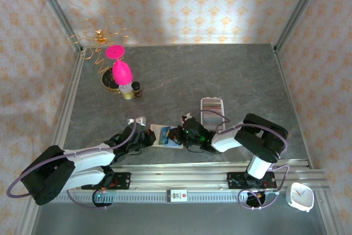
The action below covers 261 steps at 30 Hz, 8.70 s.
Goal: Put the credit cards into the card holder
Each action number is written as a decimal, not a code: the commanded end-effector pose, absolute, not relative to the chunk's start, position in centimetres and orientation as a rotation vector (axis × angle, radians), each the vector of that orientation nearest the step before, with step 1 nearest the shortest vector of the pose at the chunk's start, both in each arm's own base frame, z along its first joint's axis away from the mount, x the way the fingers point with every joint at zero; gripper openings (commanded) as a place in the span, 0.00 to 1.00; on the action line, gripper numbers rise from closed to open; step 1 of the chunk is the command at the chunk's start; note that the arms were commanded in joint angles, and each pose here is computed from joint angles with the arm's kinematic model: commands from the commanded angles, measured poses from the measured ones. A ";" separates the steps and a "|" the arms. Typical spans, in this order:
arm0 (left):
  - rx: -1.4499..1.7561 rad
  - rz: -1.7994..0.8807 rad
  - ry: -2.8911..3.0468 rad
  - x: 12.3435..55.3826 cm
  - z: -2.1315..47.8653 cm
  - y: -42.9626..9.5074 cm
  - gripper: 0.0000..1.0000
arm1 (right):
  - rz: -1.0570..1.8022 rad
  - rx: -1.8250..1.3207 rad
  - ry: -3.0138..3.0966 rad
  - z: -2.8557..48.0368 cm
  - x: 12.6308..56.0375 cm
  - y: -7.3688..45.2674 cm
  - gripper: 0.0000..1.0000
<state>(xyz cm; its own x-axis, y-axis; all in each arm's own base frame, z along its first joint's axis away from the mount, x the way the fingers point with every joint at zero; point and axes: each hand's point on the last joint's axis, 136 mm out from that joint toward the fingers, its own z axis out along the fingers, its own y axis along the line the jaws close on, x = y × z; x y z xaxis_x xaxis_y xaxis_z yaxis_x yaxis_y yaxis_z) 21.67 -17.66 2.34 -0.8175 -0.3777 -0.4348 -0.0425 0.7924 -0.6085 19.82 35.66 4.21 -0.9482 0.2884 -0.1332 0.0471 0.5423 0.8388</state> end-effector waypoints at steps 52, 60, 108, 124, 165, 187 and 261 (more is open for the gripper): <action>-0.302 -0.723 2.444 21.5 1.6 -16.7 0.08 | 0.869 0.040 2.644 1.9 21.5 35.3 0.11; -0.286 -0.744 2.449 21.5 1.5 -17.2 0.07 | 0.867 -0.089 2.635 2.7 20.7 37.4 0.12; -0.279 -0.735 2.457 21.3 1.3 -17.0 0.06 | 0.663 0.080 2.615 3.5 19.9 30.9 0.41; -0.283 -0.734 2.454 21.4 1.3 -17.0 0.06 | 0.758 0.070 2.633 3.4 19.9 33.2 0.45; -0.307 -0.726 2.438 21.1 1.2 -16.3 0.05 | 1.135 0.089 2.534 6.7 20.2 38.7 0.45; -0.314 -0.734 2.425 21.3 1.5 -16.4 0.05 | 1.280 0.063 2.453 9.4 20.1 40.1 0.55; -0.228 -0.992 2.143 22.8 10.1 -18.7 0.34 | -0.403 -1.865 1.663 10.7 19.5 14.9 1.00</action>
<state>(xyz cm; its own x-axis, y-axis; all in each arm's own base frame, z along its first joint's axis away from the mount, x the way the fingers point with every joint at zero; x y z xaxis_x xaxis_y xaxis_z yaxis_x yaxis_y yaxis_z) 22.66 -18.15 9.27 -0.7107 -0.4249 -0.5607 0.1177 0.7139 -0.6903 19.23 15.77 11.88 0.1460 -0.9568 -0.2514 -0.7876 0.0414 -0.6148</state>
